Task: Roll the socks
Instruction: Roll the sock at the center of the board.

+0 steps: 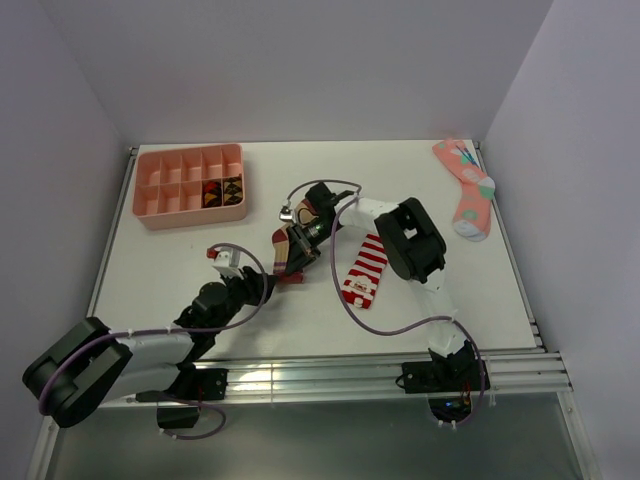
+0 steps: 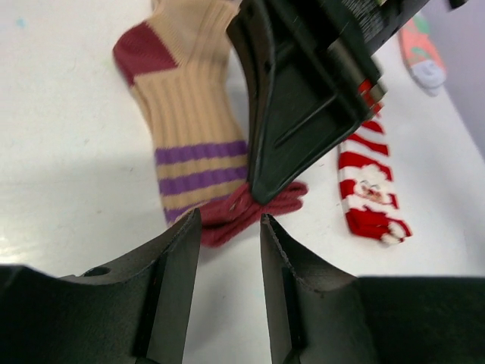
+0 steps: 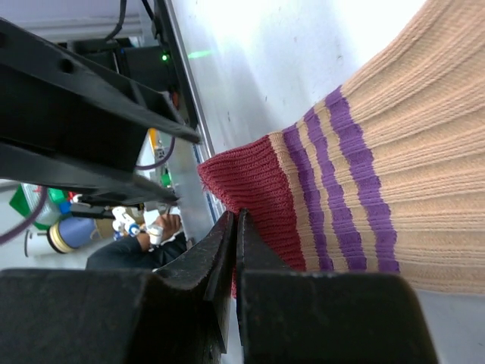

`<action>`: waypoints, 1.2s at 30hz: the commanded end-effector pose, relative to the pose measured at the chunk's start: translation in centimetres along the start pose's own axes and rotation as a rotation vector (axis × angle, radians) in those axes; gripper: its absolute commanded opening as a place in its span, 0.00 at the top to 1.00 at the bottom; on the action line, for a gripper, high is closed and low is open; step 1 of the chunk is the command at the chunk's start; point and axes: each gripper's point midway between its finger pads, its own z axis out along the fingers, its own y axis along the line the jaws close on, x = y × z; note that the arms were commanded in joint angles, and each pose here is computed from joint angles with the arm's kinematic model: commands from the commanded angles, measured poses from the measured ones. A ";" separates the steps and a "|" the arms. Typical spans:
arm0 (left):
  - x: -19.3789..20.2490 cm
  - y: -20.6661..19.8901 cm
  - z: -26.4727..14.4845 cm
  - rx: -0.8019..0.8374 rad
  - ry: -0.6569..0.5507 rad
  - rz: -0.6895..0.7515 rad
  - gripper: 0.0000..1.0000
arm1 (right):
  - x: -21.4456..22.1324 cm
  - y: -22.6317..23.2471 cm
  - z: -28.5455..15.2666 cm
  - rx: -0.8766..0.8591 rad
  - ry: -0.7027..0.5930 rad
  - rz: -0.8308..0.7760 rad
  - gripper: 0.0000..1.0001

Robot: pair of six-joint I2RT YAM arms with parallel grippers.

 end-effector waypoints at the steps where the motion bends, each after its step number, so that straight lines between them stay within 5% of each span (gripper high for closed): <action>1: -0.2 0.1 0.7 -0.027 -0.009 0.010 0.57 | -1.4 0.2 -0.4 -0.007 -0.024 -0.007 0.98; 14: 0.0 0.2 1.3 -0.044 -0.009 0.033 0.45 | -2.1 -2.2 -0.3 0.069 -0.032 0.035 0.98; 36: 1.0 1.6 2.6 -0.117 0.027 0.114 0.46 | -2.6 -4.1 -0.4 0.152 -0.038 0.005 0.99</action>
